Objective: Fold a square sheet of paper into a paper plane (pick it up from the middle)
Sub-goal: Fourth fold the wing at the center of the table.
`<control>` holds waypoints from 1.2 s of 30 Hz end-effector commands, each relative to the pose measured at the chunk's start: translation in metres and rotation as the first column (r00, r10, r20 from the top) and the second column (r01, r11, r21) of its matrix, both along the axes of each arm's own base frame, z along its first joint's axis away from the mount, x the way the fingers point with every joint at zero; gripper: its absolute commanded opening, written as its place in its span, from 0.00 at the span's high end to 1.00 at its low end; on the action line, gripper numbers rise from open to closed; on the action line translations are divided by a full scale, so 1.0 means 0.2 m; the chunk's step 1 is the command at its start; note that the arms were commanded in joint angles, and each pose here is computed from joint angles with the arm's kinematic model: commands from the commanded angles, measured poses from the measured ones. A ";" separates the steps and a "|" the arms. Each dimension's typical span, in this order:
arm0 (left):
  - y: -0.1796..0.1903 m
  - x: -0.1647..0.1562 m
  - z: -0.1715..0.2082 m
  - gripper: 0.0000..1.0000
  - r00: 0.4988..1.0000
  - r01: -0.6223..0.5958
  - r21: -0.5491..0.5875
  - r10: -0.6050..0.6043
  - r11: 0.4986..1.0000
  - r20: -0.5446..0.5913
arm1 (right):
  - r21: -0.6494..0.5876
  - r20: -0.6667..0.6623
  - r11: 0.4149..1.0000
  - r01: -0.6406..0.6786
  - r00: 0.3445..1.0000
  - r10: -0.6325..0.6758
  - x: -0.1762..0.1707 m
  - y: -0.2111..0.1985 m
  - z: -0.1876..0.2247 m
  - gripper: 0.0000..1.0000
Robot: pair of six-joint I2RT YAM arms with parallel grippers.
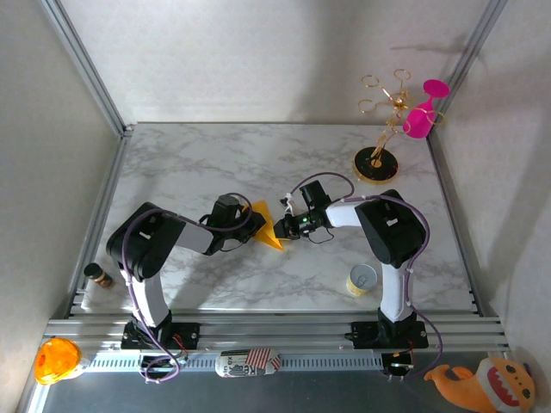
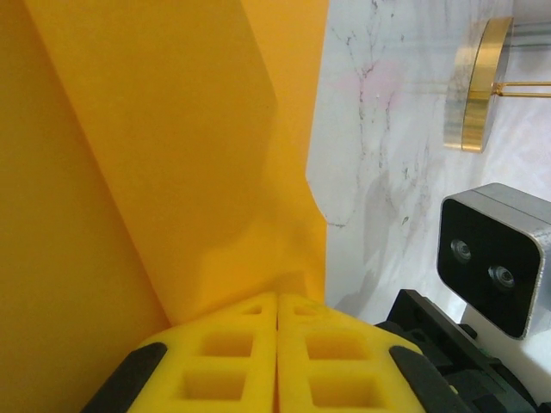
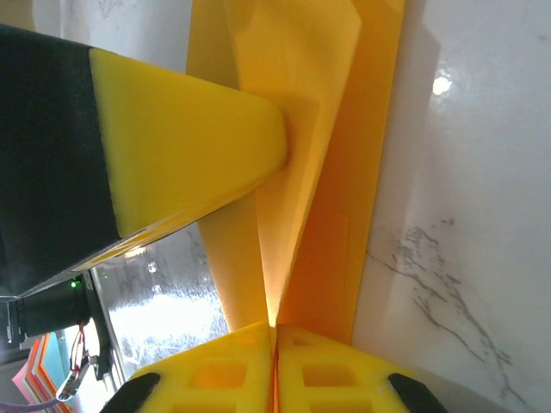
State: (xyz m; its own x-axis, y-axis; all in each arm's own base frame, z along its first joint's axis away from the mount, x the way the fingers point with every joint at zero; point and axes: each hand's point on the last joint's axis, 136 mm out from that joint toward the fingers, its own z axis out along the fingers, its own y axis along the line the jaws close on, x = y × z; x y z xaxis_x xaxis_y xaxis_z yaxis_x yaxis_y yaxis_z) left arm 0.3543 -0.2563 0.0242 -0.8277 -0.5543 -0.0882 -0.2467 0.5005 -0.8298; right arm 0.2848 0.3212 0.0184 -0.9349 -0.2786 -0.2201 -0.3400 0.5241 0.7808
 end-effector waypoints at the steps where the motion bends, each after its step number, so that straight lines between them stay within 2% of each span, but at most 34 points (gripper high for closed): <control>1: 0.02 0.03 -0.02 0.93 1.000 -0.024 0.010 0.025 1.000 -0.019 | -0.295 -0.095 0.954 0.050 0.992 -0.082 -0.10 -0.25 -0.38 0.88; 16: 0.04 0.02 -0.06 0.90 0.999 -0.021 0.027 0.021 0.999 -0.031 | -0.277 -0.091 0.960 0.049 0.993 -0.077 -0.10 -0.24 -0.34 0.86; 36: 0.10 -0.05 -0.18 0.90 0.995 -0.037 0.060 0.042 0.998 -0.094 | -0.102 -0.058 0.995 0.011 0.998 -0.017 -0.07 -0.11 0.03 0.78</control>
